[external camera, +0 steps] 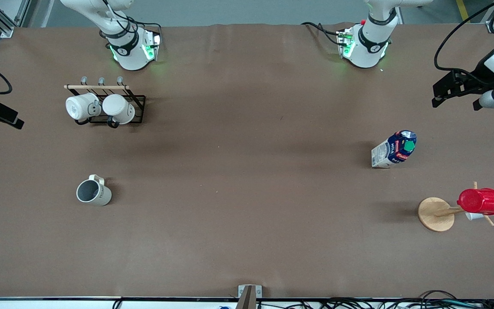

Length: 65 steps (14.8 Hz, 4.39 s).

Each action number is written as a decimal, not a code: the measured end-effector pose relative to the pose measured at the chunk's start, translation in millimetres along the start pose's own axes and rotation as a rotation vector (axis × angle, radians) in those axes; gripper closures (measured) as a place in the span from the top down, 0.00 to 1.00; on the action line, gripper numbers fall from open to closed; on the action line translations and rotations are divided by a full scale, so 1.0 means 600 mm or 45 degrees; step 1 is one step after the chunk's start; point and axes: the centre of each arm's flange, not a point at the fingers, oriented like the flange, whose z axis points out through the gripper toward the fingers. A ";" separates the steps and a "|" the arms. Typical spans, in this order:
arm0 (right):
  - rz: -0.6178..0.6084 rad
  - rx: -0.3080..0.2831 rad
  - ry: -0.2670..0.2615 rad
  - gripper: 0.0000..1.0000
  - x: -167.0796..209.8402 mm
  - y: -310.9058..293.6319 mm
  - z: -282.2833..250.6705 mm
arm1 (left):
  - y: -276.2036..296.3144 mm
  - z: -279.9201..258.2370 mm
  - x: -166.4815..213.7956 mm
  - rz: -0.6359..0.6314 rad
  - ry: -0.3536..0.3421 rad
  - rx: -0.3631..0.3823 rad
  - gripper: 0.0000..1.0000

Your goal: Place cup and milk on table

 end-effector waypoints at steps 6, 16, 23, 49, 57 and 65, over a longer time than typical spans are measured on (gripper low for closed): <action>-0.052 -0.009 -0.052 1.00 0.036 -0.004 0.063 | -0.024 0.101 0.021 -0.032 -0.055 -0.002 0.98; -0.262 -0.023 -0.069 1.00 0.202 0.010 0.493 | -0.038 0.333 0.037 -0.040 -0.149 -0.009 1.00; -0.332 -0.039 0.012 1.00 0.169 0.038 0.652 | -0.087 0.443 0.018 -0.012 -0.169 -0.018 0.99; -0.245 0.031 -0.058 0.04 0.007 -0.491 0.421 | -0.023 0.427 0.019 0.068 -0.059 -0.013 0.18; -0.173 0.057 0.003 0.04 -0.167 -0.809 0.566 | 0.179 0.405 0.011 0.153 -0.030 -0.051 0.16; -0.196 0.024 0.004 0.04 -0.196 -0.825 0.637 | 0.419 0.447 0.015 0.063 -0.159 -0.312 0.18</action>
